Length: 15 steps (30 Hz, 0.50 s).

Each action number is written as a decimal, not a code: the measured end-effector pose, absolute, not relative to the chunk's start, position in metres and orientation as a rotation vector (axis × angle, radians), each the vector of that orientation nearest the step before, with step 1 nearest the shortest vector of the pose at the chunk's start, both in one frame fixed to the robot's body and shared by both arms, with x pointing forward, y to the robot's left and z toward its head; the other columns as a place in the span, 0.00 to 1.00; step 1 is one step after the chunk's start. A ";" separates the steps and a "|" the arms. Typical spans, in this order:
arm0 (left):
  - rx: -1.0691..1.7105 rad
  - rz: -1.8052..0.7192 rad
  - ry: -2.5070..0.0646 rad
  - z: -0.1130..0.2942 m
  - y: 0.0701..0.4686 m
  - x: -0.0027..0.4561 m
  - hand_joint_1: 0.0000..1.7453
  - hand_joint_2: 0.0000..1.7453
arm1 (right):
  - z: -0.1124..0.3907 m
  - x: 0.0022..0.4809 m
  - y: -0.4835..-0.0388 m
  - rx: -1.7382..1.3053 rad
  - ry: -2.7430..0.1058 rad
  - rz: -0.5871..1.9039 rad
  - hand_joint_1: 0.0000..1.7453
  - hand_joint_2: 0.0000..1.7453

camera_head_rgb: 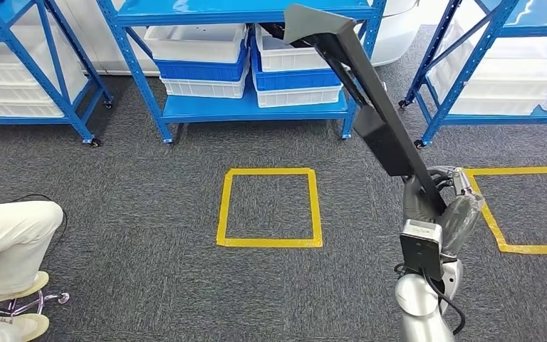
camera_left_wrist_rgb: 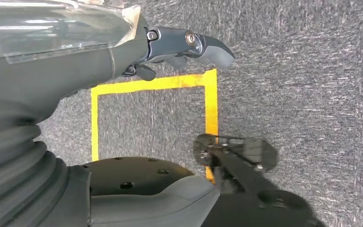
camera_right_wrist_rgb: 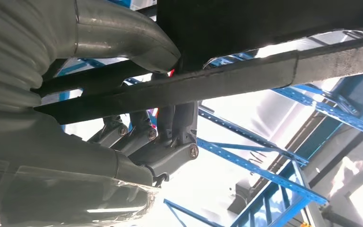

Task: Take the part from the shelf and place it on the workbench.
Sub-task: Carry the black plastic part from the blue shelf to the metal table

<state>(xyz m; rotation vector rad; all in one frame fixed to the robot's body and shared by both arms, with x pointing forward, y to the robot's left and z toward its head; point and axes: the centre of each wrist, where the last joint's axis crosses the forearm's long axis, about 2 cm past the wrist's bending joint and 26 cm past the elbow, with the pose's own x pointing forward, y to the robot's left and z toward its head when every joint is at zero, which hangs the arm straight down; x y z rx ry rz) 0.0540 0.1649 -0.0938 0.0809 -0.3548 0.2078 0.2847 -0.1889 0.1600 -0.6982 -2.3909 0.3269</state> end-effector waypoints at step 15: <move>0.203 0.248 -0.393 -0.095 0.170 0.052 0.00 1.00 | 0.158 0.285 -0.190 -0.705 -2.378 0.342 1.00 1.00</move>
